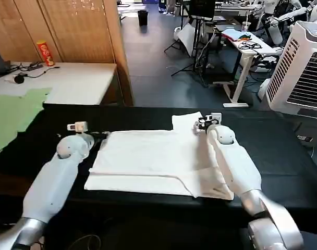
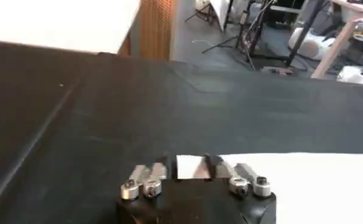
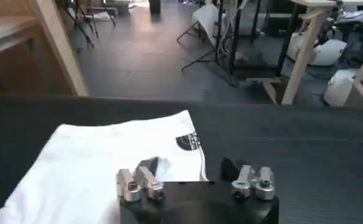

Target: Fold and organize the clothes.

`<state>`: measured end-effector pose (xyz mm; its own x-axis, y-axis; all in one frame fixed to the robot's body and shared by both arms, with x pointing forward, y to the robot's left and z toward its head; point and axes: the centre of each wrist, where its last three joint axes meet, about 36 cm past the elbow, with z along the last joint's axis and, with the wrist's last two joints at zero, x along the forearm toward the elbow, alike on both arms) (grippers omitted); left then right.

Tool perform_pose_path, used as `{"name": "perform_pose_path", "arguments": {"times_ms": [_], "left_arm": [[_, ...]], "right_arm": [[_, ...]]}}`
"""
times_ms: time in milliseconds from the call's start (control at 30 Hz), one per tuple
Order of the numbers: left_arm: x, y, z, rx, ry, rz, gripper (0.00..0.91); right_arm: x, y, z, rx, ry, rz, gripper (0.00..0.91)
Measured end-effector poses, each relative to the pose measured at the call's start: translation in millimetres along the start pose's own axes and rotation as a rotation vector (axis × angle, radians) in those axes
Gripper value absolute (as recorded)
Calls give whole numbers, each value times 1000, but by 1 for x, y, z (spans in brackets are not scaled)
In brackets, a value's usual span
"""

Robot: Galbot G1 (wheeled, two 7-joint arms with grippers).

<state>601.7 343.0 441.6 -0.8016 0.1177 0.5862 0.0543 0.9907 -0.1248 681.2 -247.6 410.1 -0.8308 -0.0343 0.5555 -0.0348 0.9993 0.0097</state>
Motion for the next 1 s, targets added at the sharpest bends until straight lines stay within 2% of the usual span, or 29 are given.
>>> {"name": "perform_pose_path", "arguments": {"times_ms": [233,467,700,867,1000], "left_arm": [[0,-1,0,-9,-24,4,0],[5,-4,-1,-24,-57,1,0],[27,4,1,-41,-102,-6,0],[56,4,7,-58,-134,9,0],[83,1,17,-80,-157,29,0]], "right_arm": [[1,-4,7,-8,-47,-15,49],[13,-9,13,-4,-165,-53,49],[58,-17,15,26,-292,-73,49],[102,-24,27,29,-300,-109,49],[137,-29,43,42,-275,-120,49]]}}
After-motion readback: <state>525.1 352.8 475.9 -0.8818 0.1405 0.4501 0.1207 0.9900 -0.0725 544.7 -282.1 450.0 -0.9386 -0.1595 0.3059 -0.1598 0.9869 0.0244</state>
